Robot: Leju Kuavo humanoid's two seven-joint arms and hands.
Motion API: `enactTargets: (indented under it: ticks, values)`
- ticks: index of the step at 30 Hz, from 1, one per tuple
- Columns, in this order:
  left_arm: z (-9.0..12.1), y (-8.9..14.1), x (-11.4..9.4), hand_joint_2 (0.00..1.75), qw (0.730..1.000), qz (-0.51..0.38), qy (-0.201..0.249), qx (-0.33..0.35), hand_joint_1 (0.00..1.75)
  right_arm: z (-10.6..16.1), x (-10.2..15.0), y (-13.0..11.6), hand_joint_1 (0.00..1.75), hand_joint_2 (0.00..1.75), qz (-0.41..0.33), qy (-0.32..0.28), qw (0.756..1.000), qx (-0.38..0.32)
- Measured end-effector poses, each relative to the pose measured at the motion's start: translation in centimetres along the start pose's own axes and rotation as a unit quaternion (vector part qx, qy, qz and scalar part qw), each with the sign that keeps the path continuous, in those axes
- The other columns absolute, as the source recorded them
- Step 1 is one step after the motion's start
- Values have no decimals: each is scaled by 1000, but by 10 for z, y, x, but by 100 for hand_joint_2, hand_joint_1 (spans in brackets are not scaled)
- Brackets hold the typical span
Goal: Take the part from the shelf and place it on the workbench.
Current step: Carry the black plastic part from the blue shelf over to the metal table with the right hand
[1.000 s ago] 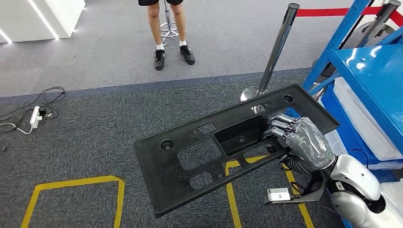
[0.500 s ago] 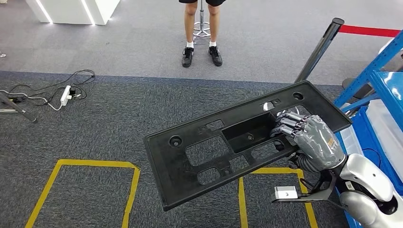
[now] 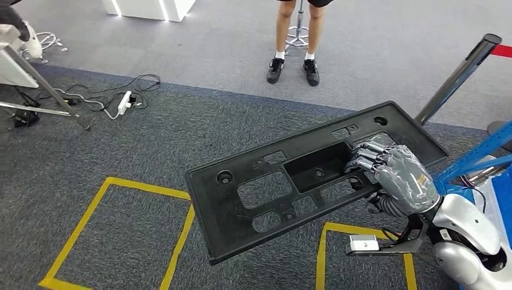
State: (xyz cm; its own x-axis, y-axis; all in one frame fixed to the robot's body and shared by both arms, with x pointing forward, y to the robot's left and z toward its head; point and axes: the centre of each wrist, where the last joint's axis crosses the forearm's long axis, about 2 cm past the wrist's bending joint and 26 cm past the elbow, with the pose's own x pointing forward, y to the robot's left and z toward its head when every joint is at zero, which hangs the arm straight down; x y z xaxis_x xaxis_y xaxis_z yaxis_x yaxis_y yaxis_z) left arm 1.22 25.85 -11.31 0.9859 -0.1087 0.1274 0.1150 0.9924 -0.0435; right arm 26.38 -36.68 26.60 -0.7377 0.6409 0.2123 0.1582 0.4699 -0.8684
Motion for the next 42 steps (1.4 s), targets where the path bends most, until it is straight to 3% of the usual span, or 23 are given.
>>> enactTargets:
  ticks: [42]
  values:
    - [0, 2, -3, 175, 1000, 0, -4, 4, 0, 1, -7, -8, 175, 175, 6, 16, 1000, -3]
